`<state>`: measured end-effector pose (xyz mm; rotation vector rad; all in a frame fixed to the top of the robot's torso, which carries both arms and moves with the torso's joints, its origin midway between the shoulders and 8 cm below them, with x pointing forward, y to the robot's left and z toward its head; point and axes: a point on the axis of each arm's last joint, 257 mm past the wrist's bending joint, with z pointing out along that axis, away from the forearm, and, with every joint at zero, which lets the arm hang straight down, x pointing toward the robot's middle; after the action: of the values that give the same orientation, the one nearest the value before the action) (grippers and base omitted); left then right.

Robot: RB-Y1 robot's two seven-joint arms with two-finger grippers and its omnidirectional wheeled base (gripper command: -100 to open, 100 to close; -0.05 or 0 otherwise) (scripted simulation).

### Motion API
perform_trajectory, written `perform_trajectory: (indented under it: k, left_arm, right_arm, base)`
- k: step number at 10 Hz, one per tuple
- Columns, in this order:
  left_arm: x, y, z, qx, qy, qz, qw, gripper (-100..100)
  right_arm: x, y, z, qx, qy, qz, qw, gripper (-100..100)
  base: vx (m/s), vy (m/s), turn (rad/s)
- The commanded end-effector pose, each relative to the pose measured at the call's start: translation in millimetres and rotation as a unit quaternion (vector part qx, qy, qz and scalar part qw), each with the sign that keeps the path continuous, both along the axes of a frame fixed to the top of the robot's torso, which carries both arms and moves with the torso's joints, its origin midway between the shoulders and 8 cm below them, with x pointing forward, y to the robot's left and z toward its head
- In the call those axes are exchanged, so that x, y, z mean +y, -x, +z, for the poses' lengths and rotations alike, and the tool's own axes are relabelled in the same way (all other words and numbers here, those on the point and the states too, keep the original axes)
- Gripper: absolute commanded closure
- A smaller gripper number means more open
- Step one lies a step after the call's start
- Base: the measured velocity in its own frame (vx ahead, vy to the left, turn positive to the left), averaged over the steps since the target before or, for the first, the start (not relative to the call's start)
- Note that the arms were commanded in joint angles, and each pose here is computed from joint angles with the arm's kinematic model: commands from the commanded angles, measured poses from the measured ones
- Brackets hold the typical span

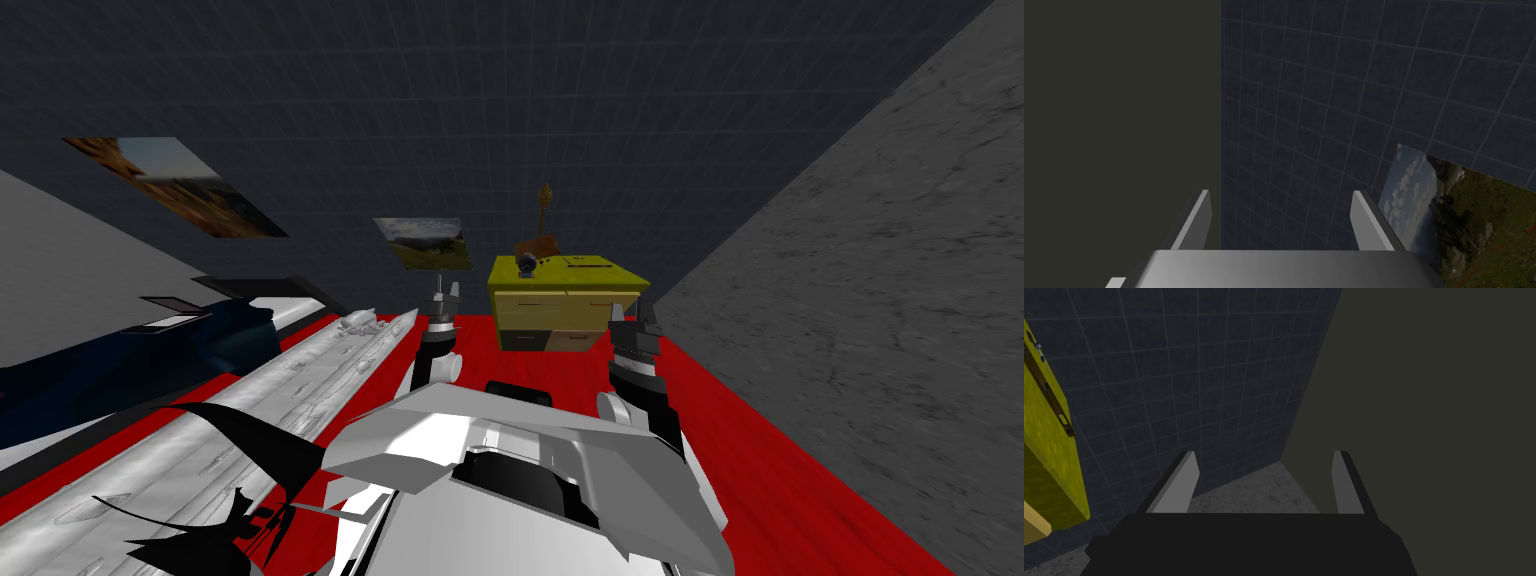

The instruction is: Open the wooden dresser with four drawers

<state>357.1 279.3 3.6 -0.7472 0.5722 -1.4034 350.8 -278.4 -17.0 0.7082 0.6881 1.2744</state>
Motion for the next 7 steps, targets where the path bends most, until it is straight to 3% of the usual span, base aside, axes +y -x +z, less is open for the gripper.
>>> perform_trajectory:
  k: [1,7]
  left_arm:
    - [0.0,0.0,0.0,0.0,0.0,0.0,1.0,0]
    - [0.0,0.1,0.1,0.0,0.0,0.0,1.0,0]
  right_arm:
    - [0.0,0.0,0.0,0.0,0.0,0.0,1.0,0]
    - [0.0,0.1,0.2,0.0,0.0,0.0,1.0,0]
  base:
    - [0.0,0.0,0.0]
    - [0.0,0.0,0.0]
